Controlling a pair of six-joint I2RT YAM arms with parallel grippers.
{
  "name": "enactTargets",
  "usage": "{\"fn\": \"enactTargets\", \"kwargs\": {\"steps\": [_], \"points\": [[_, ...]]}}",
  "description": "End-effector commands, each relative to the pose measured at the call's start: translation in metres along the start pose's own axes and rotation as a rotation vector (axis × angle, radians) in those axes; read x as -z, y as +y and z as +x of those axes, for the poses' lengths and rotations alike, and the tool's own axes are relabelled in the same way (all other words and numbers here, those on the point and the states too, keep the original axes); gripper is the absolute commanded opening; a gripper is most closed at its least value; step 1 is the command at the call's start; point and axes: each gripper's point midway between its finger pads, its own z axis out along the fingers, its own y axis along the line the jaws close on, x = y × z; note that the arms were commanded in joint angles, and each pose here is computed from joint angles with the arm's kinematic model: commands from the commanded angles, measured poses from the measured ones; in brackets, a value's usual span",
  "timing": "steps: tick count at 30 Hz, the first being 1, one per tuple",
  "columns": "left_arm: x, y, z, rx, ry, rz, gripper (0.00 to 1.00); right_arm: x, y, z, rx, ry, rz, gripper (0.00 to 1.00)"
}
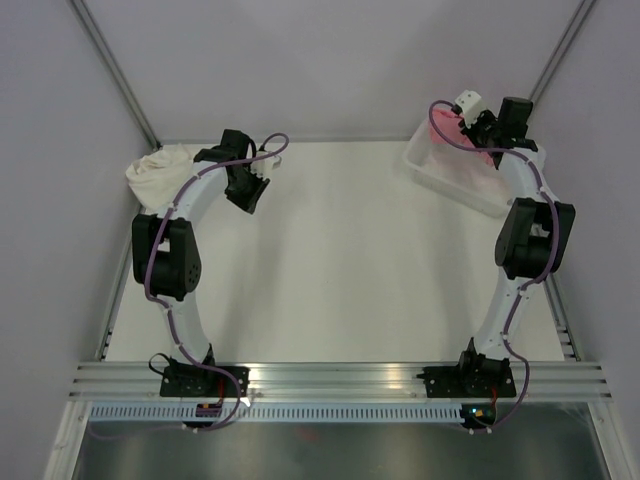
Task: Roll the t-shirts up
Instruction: Place the rolled tshirt into the container
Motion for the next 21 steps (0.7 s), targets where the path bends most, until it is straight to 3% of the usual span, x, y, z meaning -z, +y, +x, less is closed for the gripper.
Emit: {"fn": "enactTargets", "kwargs": {"steps": [1, 14, 21], "points": [[0.013, 0.013, 0.004, -0.015, 0.021, -0.063, 0.33, -0.01, -0.018, -0.024, 0.075, -0.138, -0.003, 0.0], [0.002, 0.016, 0.022, -0.001, 0.148, -0.061, 0.33, -0.058, -0.02, 0.06, -0.025, -0.101, -0.042, 0.0], [-0.007, 0.017, 0.025, -0.003, 0.175, -0.05, 0.33, -0.061, -0.016, 0.074, -0.005, -0.08, -0.083, 0.0]]}}
